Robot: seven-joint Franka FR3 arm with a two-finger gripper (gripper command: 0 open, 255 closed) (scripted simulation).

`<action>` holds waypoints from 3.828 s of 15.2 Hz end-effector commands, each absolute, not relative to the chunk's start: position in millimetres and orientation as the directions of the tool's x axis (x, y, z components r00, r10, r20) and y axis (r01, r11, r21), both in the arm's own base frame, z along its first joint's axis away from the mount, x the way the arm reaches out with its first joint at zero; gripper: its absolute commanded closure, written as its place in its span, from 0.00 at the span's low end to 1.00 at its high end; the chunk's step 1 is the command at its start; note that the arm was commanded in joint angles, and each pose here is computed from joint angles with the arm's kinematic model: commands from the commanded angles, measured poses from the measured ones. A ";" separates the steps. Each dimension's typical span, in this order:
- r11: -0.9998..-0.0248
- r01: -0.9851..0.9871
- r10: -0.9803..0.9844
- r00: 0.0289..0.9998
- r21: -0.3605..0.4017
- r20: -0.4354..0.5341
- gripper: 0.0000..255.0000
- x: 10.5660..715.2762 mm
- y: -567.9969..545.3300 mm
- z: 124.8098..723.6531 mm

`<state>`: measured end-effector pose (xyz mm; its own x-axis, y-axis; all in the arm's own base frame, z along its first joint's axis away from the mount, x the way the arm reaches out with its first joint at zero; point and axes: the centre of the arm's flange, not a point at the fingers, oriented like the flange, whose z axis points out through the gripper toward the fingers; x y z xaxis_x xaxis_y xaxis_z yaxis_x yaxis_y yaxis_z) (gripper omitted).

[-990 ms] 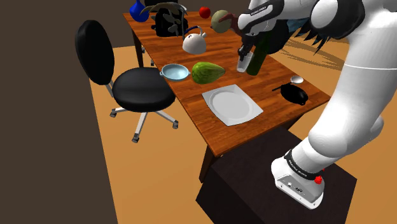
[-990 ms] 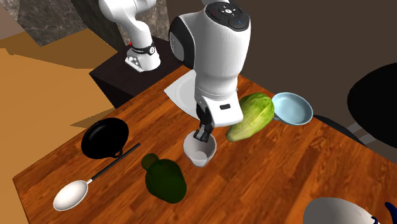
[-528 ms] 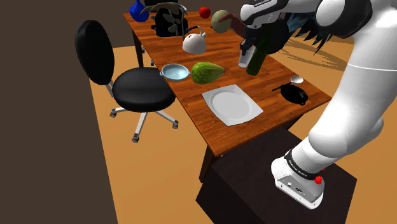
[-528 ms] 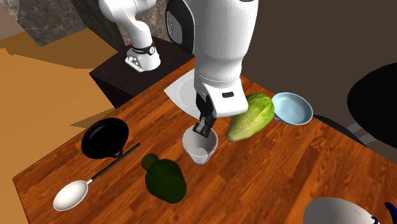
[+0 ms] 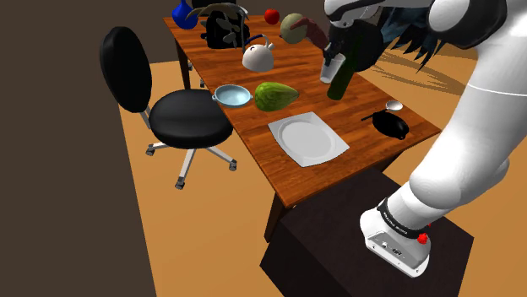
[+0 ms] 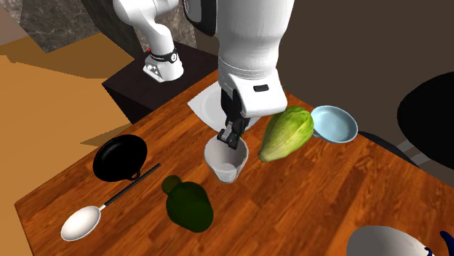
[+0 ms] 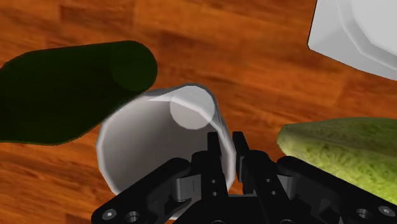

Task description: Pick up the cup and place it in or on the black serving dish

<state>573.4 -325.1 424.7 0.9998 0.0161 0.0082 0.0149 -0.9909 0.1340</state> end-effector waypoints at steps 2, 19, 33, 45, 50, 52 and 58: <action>-0.991 0.014 0.016 1.000 0.134 0.008 1.00 541.8 -334.8 433.1; -0.991 0.014 0.016 1.000 0.134 0.008 1.00 328.6 -398.4 462.0; -0.991 0.014 0.016 1.000 0.134 0.008 1.00 224.8 -429.4 449.7; -0.991 0.014 0.016 1.000 0.134 0.008 1.00 224.8 -429.4 386.3; -0.991 0.014 0.016 1.000 0.134 0.008 1.00 224.8 -429.4 358.0; -0.991 0.014 0.016 1.000 0.134 0.008 1.00 224.7 -429.4 358.0; -0.991 0.014 0.016 1.000 0.134 0.008 1.00 224.8 -429.4 358.0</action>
